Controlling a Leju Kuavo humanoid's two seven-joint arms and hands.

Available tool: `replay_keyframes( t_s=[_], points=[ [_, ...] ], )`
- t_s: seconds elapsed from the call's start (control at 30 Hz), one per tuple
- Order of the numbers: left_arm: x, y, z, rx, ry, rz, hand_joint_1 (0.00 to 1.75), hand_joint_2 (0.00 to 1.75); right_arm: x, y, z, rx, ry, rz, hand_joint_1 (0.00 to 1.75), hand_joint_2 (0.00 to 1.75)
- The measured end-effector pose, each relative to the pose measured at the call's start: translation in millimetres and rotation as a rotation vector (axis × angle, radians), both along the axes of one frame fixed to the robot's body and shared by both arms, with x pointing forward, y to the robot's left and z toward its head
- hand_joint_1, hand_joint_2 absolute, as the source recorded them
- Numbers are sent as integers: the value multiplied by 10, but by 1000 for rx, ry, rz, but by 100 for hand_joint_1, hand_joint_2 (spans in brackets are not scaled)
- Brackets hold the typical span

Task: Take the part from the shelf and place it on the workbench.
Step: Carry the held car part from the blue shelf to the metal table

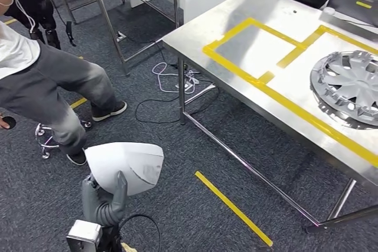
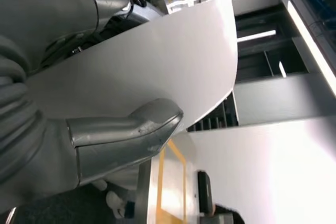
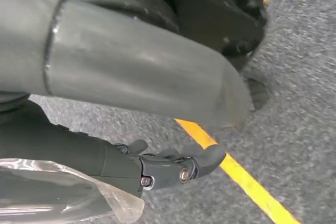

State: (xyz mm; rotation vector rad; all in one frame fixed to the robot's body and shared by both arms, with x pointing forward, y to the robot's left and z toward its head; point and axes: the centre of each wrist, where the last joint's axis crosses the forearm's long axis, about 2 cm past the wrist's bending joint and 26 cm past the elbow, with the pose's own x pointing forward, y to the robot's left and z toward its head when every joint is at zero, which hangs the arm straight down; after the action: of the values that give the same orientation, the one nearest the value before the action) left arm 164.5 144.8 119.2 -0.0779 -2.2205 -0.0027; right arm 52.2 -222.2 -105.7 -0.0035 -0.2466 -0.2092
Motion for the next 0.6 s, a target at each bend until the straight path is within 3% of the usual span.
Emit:
replay_keyframes(
  t_s=[0.6],
  points=[
    [-47,56,-14,-14,15,40,175,175,79,3,11,-9,-20,77,0,0]
  ],
)
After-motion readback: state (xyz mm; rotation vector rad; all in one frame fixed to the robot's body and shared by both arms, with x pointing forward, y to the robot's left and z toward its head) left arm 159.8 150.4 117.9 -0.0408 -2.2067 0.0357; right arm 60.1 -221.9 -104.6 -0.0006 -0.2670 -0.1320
